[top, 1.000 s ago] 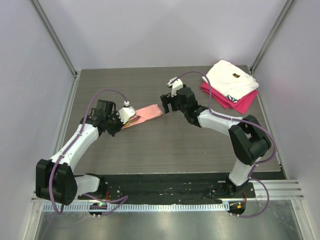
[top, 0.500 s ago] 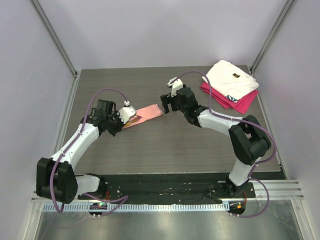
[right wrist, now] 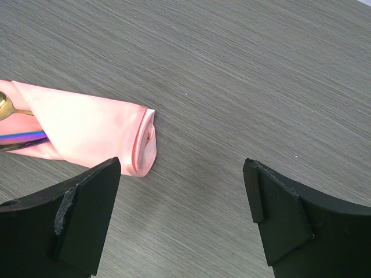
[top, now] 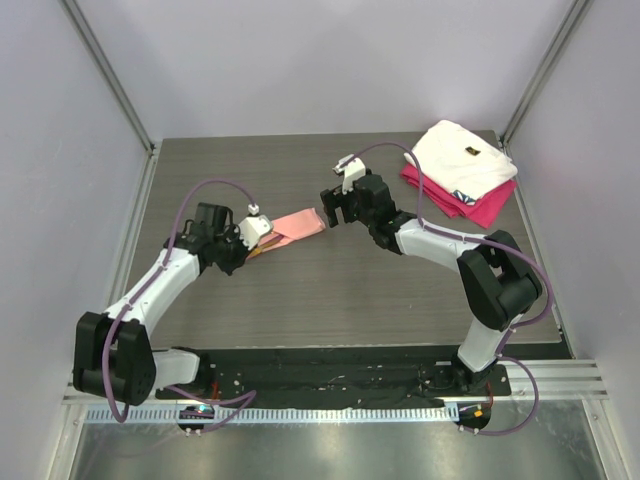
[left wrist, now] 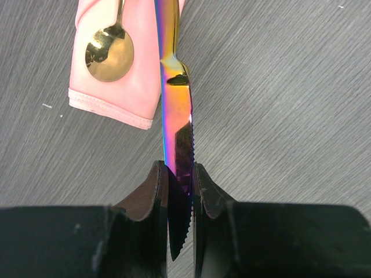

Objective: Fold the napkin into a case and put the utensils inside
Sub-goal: Move the smaller rectangle folded napkin to the center of the board.

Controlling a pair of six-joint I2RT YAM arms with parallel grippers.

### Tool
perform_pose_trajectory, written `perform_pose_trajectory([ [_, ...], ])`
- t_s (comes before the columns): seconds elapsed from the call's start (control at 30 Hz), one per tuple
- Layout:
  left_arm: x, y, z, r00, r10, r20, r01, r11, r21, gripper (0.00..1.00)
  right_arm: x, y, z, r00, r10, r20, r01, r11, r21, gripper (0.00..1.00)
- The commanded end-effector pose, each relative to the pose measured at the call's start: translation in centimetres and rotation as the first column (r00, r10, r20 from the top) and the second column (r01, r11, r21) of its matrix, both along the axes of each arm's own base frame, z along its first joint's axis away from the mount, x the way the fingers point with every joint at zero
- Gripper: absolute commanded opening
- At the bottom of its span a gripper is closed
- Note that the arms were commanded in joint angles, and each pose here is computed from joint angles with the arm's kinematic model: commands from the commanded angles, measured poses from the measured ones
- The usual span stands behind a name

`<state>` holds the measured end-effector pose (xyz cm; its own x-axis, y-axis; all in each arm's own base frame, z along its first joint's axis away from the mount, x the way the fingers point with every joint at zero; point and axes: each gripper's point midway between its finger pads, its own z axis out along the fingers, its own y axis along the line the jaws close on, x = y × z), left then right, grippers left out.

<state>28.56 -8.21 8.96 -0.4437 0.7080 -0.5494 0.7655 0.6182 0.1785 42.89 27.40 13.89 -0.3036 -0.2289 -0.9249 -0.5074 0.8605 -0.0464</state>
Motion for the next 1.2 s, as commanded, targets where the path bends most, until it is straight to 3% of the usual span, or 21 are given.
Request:
perform_pose_trajectory([
  [0.0, 1.2, -0.7, 1.2, 0.998, 0.001, 0.069, 0.002, 0.999, -0.050, 0.00, 0.2, 0.4, 2.9, 0.998, 0.007, 0.070, -0.010, 0.999, 0.044, 0.95],
  [0.27, 0.6, 0.0, 2.5, 0.997, 0.032, 0.077, -0.029, 0.999, -0.037, 0.00, 0.5, 0.3, 3.3, 0.998, -0.033, 0.058, 0.028, 0.997, 0.079, 0.95],
  [0.37, -0.6, 0.2, 3.6, 0.993, 0.059, 0.102, -0.053, 0.997, -0.058, 0.00, 0.5, 1.7, 4.7, 0.998, -0.068, -0.015, 0.070, 0.979, 0.190, 0.99],
  [0.43, -1.5, 0.0, 5.1, 0.987, 0.048, 0.153, -0.035, 0.995, -0.089, 0.00, -0.5, 2.7, 4.4, 0.995, -0.055, -0.088, 0.072, 0.975, 0.210, 1.00],
  [0.57, -3.3, 0.7, 6.5, 0.968, 0.051, 0.246, -0.028, 0.995, -0.095, 0.00, -1.8, 4.4, 6.6, 0.997, -0.005, -0.076, 0.021, 0.978, 0.208, 1.00],
  [0.67, -4.4, 0.6, 7.1, 0.956, 0.023, 0.292, 0.005, 0.996, -0.094, 0.00, -2.1, 6.0, 7.0, 0.986, 0.031, -0.162, 0.021, 0.951, 0.309, 1.00],
  [0.7, -4.0, 0.7, 7.9, 0.944, 0.051, 0.327, -0.017, 0.994, -0.107, 0.00, -3.1, 7.3, 6.6, 0.971, 0.120, -0.209, -0.044, 0.940, 0.338, 1.00],
  [0.77, -3.3, 1.8, 9.9, 0.905, 0.160, 0.394, -0.111, 0.983, -0.143, 0.00, -2.9, 8.0, 5.3, 0.953, 0.126, -0.275, -0.021, 0.935, 0.355, 1.00],
  [0.87, -2.7, 3.0, 12.5, 0.841, 0.357, 0.407, -0.273, 0.929, -0.251, 0.00, -3.7, 9.2, 2.8, 0.920, 0.154, -0.361, 0.016, 0.904, 0.427, 0.86],
  [0.93, -2.8, 3.6, 14.0, 0.793, 0.487, 0.367, -0.374, 0.864, -0.337, 0.00, -3.9, 10.6, 3.2, 0.910, 0.214, -0.356, -0.003, 0.860, 0.510, 0.62],
  [1.03, -3.0, 5.8, 15.0, 0.666, 0.667, 0.335, -0.528, 0.738, -0.420, 0.00, -4.4, 12.4, 1.4, 0.878, 0.255, -0.405, 0.020, 0.826, 0.563, 0.25],
  [1.07, -3.0, 6.7, 15.2, 0.616, 0.709, 0.342, -0.566, 0.701, -0.433, 0.00, -4.6, 13.0, 0.3, 0.865, 0.269, -0.423, 0.019, 0.826, 0.564, 0.20],
  [1.17, -2.7, 6.4, 16.7, 0.585, 0.749, 0.310, -0.575, 0.653, -0.494, 0.00, -5.5, 15.1, -1.0, 0.856, 0.286, -0.430, -0.022, 0.853, 0.522, 0.13],
])
